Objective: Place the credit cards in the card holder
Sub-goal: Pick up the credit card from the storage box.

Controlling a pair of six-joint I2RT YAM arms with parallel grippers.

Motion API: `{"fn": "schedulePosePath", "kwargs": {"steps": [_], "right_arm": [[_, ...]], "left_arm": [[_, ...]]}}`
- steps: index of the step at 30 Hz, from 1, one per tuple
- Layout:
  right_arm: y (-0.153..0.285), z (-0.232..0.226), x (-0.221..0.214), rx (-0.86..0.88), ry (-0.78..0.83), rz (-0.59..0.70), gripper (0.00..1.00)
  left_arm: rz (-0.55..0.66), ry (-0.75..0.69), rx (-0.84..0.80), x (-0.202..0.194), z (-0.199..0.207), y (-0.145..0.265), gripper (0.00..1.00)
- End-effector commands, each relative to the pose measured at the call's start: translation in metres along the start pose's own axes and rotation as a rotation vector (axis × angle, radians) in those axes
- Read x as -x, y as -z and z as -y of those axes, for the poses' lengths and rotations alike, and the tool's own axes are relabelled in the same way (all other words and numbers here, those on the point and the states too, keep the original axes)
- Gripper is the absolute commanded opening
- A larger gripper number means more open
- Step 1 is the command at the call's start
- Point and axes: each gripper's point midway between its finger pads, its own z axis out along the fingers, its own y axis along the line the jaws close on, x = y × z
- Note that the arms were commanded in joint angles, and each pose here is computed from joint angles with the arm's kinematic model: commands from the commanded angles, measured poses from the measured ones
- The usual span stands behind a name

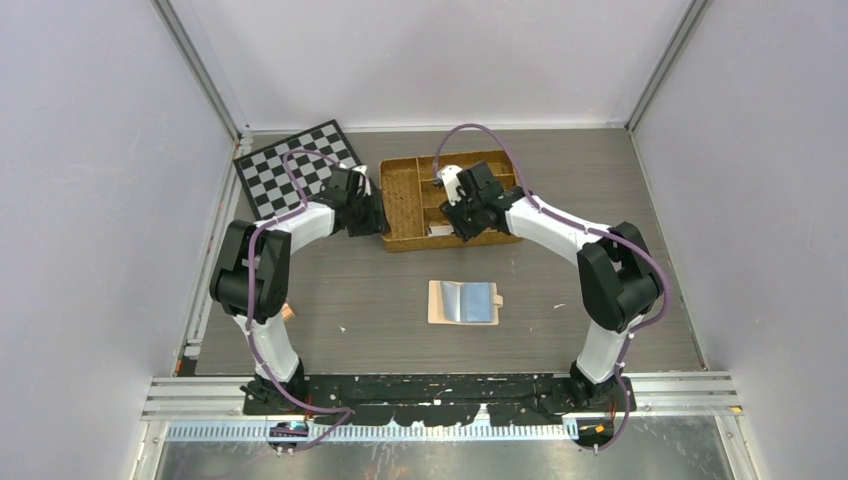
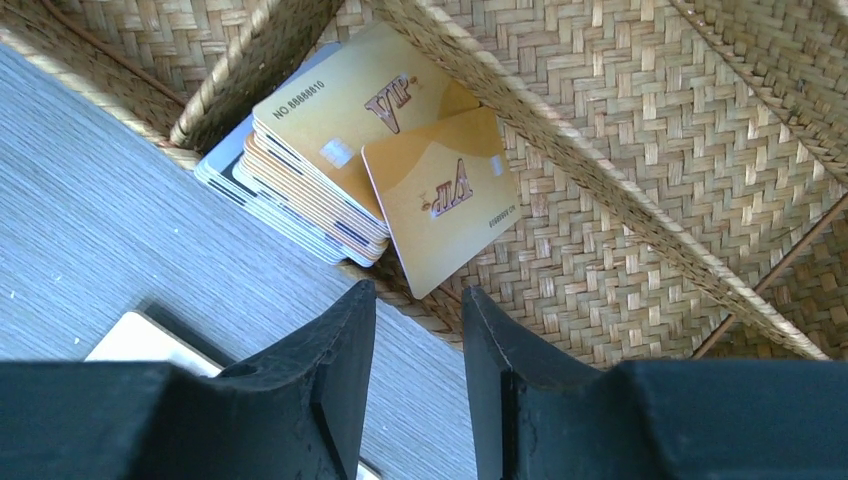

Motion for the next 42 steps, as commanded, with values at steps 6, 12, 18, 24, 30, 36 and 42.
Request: {"fn": "schedulePosePath", "kwargs": {"steps": [6, 12, 18, 24, 30, 36, 42], "right_arm": [[-0.002, 0.007, 0.028, -0.035, 0.026, 0.056, 0.35], [-0.004, 0.015, 0.025, -0.074, 0.036, 0.040, 0.31], [-0.010, 0.019, 0.022, -0.094, 0.046, 0.030, 0.27], [-0.019, 0.016, 0.024, -0.074, 0.064, 0.022, 0.23], [-0.011, 0.021, 0.033, -0.105, 0.085, 0.040, 0.07], [0.038, 0.035, 0.051, -0.207, 0.105, 0.090, 0.01], [0.106, 0.040, 0.068, -0.253, 0.040, 0.165, 0.01]], "left_arm": [[0.026, -0.001, -0.016, 0.009, 0.003, 0.003, 0.52], [0.027, -0.003, -0.017, 0.009, 0.003, 0.002, 0.52], [0.025, -0.002, -0.017, 0.009, 0.003, 0.002, 0.52], [0.023, -0.008, -0.017, 0.010, 0.003, 0.004, 0.52], [0.036, -0.027, -0.022, 0.016, 0.006, 0.008, 0.53], [0.082, -0.061, -0.045, 0.033, 0.017, 0.029, 0.62], [0.162, -0.106, -0.081, 0.053, 0.035, 0.069, 0.68]]}}
